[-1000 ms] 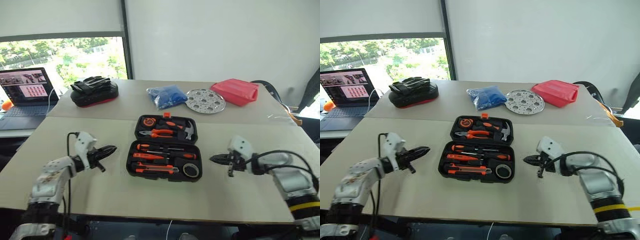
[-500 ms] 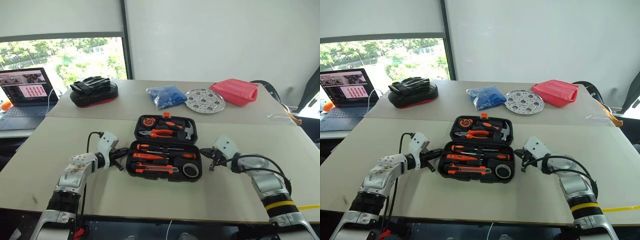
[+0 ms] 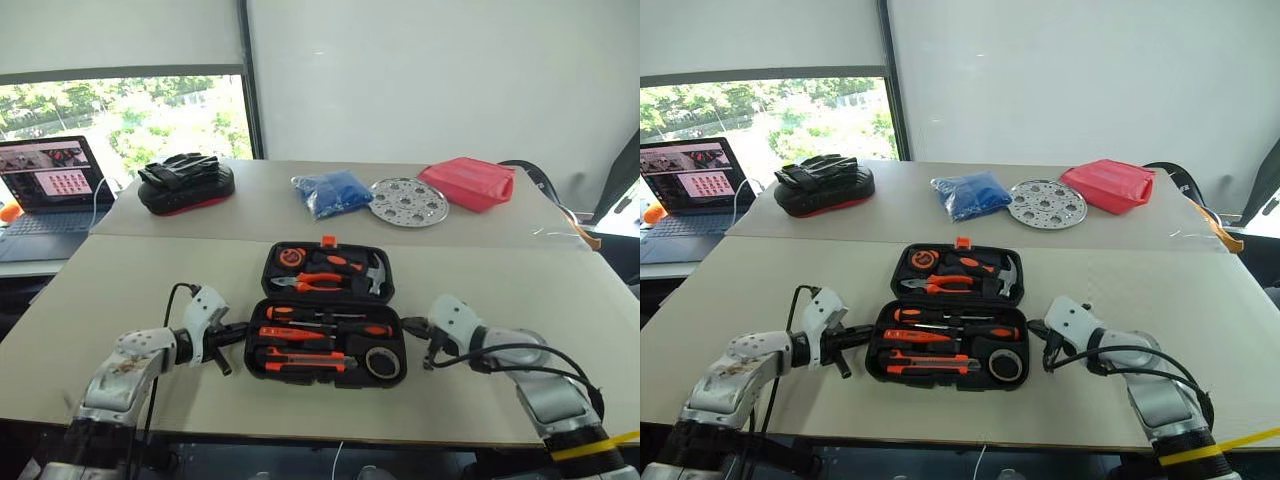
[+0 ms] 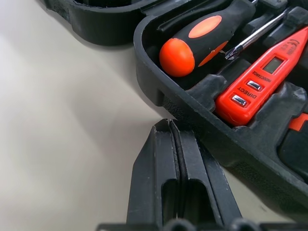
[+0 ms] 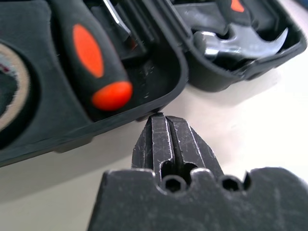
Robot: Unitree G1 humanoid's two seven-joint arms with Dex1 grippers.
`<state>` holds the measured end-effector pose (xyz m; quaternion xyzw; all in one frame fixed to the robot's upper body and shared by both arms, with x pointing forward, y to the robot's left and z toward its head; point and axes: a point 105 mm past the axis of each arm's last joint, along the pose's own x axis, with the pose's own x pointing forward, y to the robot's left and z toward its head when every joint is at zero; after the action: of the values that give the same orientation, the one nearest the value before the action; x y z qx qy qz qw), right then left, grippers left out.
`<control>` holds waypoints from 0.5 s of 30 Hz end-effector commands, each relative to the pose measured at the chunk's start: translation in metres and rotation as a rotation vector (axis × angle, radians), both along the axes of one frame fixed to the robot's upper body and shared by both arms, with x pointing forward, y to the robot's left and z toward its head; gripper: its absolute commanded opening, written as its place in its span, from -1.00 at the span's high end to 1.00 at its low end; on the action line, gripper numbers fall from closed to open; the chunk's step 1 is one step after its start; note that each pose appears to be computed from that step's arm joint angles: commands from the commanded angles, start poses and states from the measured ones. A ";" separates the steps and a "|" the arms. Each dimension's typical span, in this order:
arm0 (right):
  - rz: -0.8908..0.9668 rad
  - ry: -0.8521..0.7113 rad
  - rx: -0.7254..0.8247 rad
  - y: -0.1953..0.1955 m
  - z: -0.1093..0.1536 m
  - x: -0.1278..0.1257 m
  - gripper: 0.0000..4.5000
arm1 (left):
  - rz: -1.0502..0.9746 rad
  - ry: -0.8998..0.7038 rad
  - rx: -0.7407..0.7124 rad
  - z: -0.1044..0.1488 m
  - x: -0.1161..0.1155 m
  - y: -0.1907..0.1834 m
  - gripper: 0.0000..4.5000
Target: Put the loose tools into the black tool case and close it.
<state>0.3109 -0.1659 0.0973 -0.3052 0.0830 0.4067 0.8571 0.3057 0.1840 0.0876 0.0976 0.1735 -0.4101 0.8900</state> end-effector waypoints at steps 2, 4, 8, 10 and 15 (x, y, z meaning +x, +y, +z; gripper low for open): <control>0.070 -0.010 0.036 0.010 0.012 -0.015 1.00 | -0.069 -0.018 -0.044 0.009 -0.019 -0.017 0.96; 0.065 -0.009 0.034 0.007 0.013 -0.017 1.00 | -0.043 -0.030 -0.036 0.008 -0.019 -0.014 0.96; 0.063 0.003 0.063 0.004 0.017 -0.017 1.00 | 0.023 -0.045 0.004 0.007 -0.012 0.005 0.96; 0.088 0.008 0.078 0.010 0.019 -0.017 1.00 | 0.022 -0.051 0.008 0.009 -0.008 0.006 0.96; 0.158 0.053 0.114 0.029 0.018 -0.025 1.00 | -0.005 -0.063 0.002 0.012 -0.004 0.000 0.96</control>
<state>0.2931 -0.1614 0.0964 -0.2606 0.1012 0.4446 0.8510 0.2988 0.1915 0.0875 0.1022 0.1722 -0.3936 0.8972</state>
